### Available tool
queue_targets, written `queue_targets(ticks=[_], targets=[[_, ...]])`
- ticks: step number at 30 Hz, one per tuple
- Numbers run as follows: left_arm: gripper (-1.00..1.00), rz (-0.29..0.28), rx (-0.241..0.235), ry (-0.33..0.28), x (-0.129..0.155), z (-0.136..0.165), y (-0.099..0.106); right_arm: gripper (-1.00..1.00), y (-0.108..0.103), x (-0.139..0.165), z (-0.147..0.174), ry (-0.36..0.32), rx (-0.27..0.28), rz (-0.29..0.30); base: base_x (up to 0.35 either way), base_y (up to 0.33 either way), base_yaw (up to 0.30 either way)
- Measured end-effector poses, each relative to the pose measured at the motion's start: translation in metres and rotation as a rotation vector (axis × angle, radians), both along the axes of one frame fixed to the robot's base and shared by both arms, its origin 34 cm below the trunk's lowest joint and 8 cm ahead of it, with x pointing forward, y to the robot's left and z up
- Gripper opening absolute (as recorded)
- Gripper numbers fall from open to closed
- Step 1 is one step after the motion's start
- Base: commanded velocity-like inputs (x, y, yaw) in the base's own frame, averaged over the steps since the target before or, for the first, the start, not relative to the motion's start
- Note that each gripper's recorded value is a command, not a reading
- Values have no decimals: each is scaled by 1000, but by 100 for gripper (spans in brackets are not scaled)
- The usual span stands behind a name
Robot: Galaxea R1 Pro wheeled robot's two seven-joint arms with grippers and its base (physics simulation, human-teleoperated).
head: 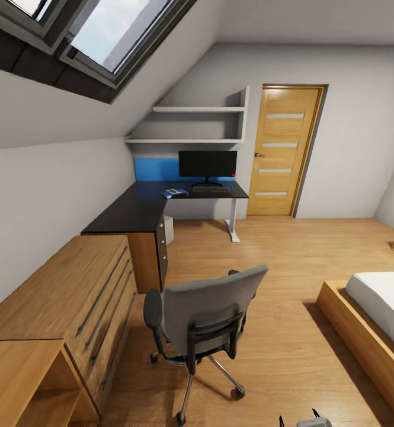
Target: In the bedroom, organize the workspace by keeping the computer under the desk, ensuring the monitor is on the desk, placing the keyboard on the desk next to the monitor, placing the mouse on the desk next to the keyboard, moving the folder from the swivel chair onto the desk next to the mouse, stacking the notebook on top of the folder with the pen on top of the notebook, and positioning the swivel chair next to the desk.
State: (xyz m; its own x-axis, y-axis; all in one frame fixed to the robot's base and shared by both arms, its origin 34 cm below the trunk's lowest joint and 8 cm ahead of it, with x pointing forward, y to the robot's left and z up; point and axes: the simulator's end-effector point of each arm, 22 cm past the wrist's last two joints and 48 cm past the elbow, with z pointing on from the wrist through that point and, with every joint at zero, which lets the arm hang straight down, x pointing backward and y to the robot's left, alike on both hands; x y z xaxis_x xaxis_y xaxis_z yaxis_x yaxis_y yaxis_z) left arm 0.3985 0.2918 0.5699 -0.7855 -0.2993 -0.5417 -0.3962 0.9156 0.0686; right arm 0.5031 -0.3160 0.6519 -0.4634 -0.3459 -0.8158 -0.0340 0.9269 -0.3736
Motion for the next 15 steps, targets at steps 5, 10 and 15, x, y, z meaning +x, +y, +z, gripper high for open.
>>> queue_targets(ticks=[5, 10, 15], targets=[[100, 0, 0, -1, 1, -7, 0, 100, 0, 1, -7, 0, 0, 0, 0, 0, 10], [100, 0, 1, -2, 2, -14, 0, 100, 0, 1, -14, 0, 0, 0, -1, 0, 3], [100, -3, 2, -2, 2, -21, 0, 100, 0, 1, -22, 2, -1, 0, -132, 0, 0]])
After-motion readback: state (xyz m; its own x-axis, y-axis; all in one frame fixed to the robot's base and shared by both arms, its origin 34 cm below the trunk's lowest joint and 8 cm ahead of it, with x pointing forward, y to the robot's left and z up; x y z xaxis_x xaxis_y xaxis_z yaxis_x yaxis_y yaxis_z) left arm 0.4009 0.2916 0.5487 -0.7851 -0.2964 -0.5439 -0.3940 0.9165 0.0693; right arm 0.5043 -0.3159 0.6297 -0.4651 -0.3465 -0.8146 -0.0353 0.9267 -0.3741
